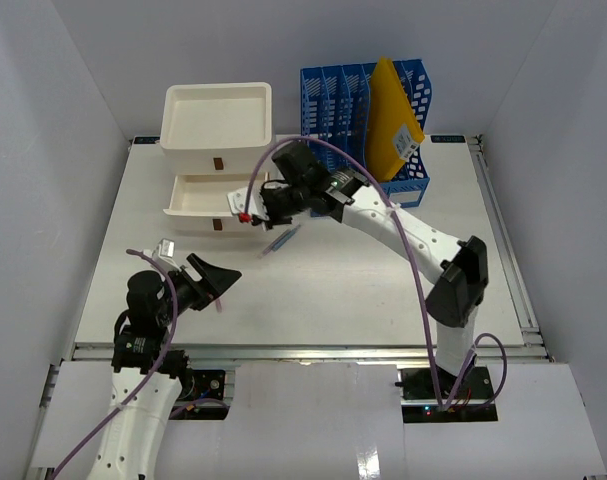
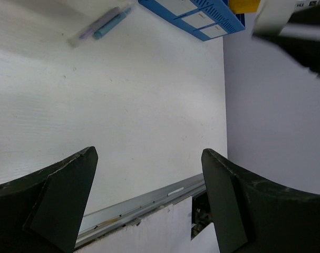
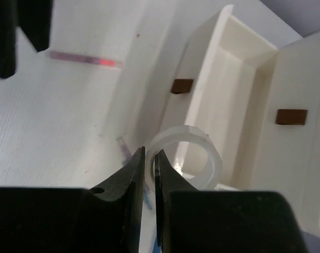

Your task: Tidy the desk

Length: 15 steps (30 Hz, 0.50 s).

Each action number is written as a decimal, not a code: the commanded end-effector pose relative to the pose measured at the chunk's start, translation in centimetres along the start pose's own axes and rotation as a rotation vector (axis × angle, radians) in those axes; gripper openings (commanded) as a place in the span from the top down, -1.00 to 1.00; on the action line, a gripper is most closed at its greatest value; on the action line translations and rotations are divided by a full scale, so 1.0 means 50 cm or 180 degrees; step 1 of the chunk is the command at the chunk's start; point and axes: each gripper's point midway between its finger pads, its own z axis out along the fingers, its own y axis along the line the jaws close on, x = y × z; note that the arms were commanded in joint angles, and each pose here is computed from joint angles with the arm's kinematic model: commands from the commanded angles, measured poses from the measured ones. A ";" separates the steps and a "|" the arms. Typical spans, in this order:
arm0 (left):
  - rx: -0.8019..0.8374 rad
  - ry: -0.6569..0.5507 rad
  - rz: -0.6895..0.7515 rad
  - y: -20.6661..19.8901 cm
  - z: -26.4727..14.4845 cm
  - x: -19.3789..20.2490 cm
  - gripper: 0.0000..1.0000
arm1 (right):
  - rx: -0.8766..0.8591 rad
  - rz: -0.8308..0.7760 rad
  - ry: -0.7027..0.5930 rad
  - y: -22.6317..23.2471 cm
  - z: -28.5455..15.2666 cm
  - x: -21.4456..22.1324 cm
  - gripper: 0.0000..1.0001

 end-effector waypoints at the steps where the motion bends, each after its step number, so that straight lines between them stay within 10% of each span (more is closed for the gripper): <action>1: 0.0093 0.0131 -0.0065 -0.006 -0.005 0.020 -0.80 | 0.0525 0.0430 0.0030 -0.129 0.075 0.012 0.85; 7: 0.0164 0.0134 -0.0041 -0.015 -0.014 0.025 -0.79 | 0.0951 0.0614 0.0104 -0.188 0.144 0.066 0.79; 15: 0.0113 0.0175 0.0028 -0.011 -0.004 0.018 -0.74 | 0.0930 0.0728 0.0017 -0.188 0.128 0.064 -0.10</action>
